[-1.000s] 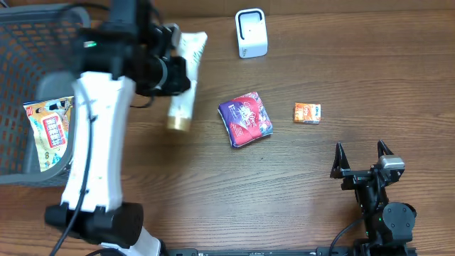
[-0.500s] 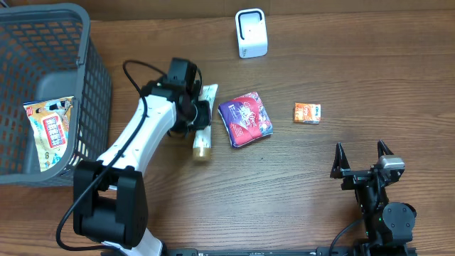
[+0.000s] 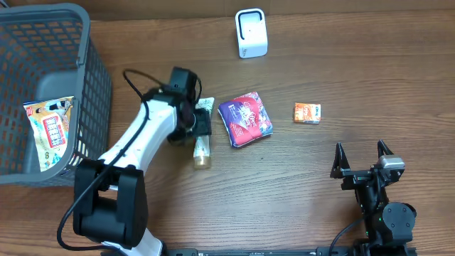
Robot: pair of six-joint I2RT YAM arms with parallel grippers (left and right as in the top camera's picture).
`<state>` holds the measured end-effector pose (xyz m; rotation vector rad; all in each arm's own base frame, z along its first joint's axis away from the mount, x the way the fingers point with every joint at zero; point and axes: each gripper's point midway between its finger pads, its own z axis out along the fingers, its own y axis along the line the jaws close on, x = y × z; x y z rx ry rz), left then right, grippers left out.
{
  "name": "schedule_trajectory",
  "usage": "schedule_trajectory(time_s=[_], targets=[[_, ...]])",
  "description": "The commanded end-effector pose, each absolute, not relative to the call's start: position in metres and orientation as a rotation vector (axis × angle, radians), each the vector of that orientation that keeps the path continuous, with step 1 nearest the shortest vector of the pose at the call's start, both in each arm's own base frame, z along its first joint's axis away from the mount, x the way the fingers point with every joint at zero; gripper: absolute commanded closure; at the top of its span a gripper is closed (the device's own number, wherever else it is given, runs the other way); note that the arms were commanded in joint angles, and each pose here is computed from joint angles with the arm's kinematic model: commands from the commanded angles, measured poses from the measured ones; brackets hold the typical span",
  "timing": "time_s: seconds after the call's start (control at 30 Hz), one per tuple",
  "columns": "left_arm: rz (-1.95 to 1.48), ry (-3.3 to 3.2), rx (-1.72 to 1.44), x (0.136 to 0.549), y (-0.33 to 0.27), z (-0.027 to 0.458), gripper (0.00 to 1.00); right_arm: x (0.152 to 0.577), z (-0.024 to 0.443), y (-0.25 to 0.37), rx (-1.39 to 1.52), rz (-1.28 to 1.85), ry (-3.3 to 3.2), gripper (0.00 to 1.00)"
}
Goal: Scan the item barcode
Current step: 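Place the Pantene tube on the table left of the liner pack, then reach the left gripper into the basket toward the yellow snack bag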
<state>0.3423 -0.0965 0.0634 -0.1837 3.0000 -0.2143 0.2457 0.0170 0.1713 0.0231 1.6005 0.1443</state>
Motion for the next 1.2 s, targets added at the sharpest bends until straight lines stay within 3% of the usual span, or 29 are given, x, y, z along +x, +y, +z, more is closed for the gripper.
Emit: schedule_trajectory(time_s=[0.0, 0.03, 0.07, 0.1, 0.3, 0.5, 0.67, 0.87, 0.97, 1.1, 1.17], targets=[[-0.255, 2.825, -0.091, 0.390, -0.096, 0.155, 0.19, 0.246, 0.170, 0.015, 0.029, 0.133, 1.596, 0.00], [-0.256, 2.804, -0.089, 0.394, -0.093, 0.172, 0.14, 0.246, 0.170, 0.015, 0.029, 0.133, 1.596, 0.00], [-0.258, 2.743, -0.101, 0.402, -0.085, 0.215, 0.02, 0.246, 0.170, 0.015, 0.029, 0.133, 1.596, 0.00], [-0.262, 2.686, -0.110, 0.406, -0.078, 0.248, 0.00, 0.246, 0.170, 0.015, 0.029, 0.133, 1.596, 0.00], [-0.192, 2.320, -0.089, 0.398, -0.023, 0.409, 0.00, 0.246, 0.170, 0.015, 0.029, 0.133, 1.596, 0.00], [-0.046, 2.108, -0.301, 0.358, 0.056, 0.480, 0.00, 0.246, 0.170, 0.015, 0.029, 0.133, 1.596, 0.00], [0.195, 2.078, -0.628, 0.322, 0.145, 0.474, 0.00, 0.246, 0.170, 0.015, 0.029, 0.133, 1.596, 0.00], [0.257, 2.037, -0.934, 0.304, 0.220, 0.451, 0.00, 0.246, 0.170, 0.015, 0.029, 0.133, 1.596, 0.00], [0.230, 2.117, -0.982, 0.316, 0.233, 0.421, 0.01, 0.246, 0.170, 0.015, 0.029, 0.133, 1.596, 0.00], [0.285, 2.304, -1.096, 0.339, 0.266, 0.346, 0.12, 0.246, 0.170, 0.015, 0.029, 0.133, 1.596, 0.00], [0.308, 2.356, -1.127, 0.343, 0.274, 0.326, 0.12, 0.246, 0.170, 0.015, 0.029, 0.133, 1.596, 0.00]])
